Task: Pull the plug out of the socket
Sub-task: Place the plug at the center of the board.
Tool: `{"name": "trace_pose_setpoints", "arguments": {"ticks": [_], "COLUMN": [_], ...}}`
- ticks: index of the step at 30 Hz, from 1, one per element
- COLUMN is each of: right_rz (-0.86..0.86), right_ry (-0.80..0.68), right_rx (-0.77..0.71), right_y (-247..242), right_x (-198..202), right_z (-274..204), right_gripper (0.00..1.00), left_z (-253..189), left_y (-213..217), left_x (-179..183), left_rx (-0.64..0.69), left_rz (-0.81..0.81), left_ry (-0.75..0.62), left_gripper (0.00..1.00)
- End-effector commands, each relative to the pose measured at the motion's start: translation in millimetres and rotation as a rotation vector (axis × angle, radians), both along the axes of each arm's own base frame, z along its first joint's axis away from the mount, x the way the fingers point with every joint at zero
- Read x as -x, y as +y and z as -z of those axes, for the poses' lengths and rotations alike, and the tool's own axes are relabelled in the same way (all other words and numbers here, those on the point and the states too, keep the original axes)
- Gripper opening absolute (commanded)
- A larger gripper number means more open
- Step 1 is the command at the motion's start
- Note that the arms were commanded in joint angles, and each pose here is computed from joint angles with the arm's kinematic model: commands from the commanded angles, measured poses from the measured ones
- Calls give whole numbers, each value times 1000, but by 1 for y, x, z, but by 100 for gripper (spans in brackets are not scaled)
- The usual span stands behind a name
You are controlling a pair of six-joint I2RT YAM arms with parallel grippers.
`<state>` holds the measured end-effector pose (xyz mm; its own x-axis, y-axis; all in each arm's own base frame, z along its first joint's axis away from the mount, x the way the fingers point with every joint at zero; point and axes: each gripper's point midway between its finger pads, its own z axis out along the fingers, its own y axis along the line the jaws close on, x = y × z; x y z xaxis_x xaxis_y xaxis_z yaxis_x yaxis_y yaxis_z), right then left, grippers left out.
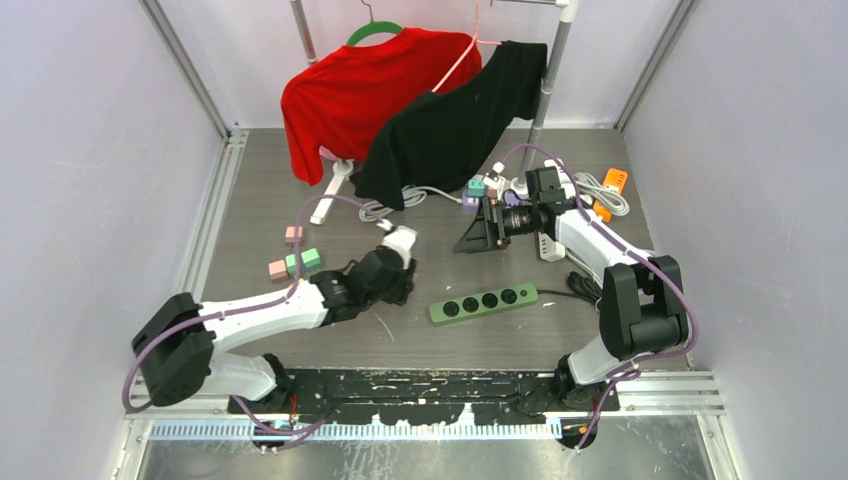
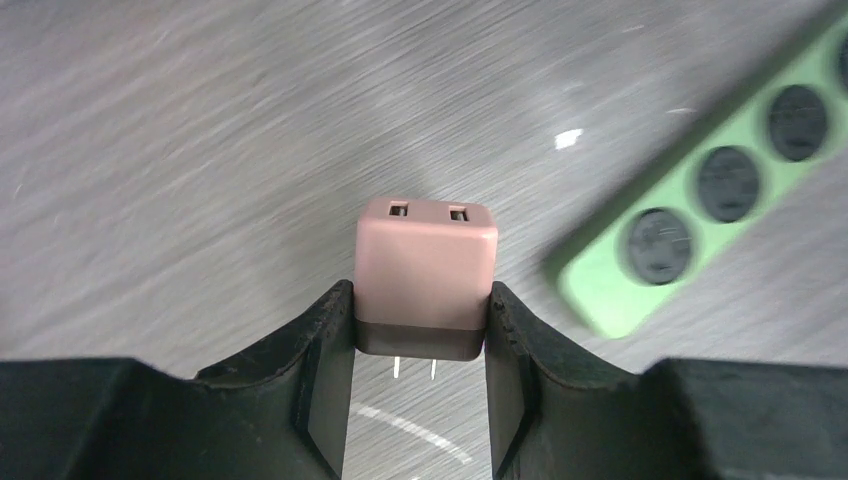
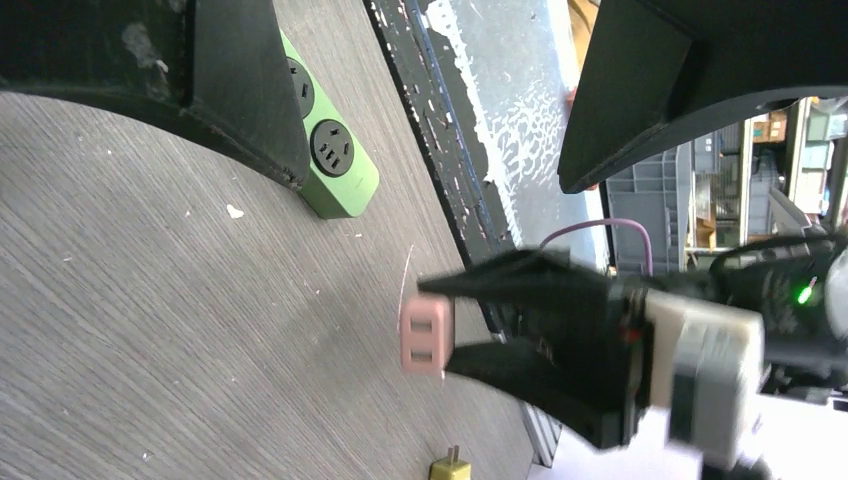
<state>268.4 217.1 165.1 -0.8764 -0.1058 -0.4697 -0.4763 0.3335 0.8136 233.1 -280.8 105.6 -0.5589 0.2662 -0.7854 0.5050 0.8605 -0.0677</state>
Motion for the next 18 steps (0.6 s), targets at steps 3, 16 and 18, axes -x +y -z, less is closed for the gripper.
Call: {"name": "trace_pose_setpoints", "arguments": {"ticks": [3,16,18], "right_rz": [4,7,7], "right_ry": [-103,-109,-109], "right_rx": [19,30,30], "right_y": [-1,-2,-2], "right_x": [-9,-9,-9], "right_z": [-15,-11,-11], "right_gripper": [100,100,100], "left_z": [-5,15,16], "left_y": [66,199,206], "left_x": [-26,-36,-36], "left_rx": [258,200,186], "left_rz": [-295,-900,-941], "left_ry": [49,71,73], "left_gripper": [0,2,4]}}
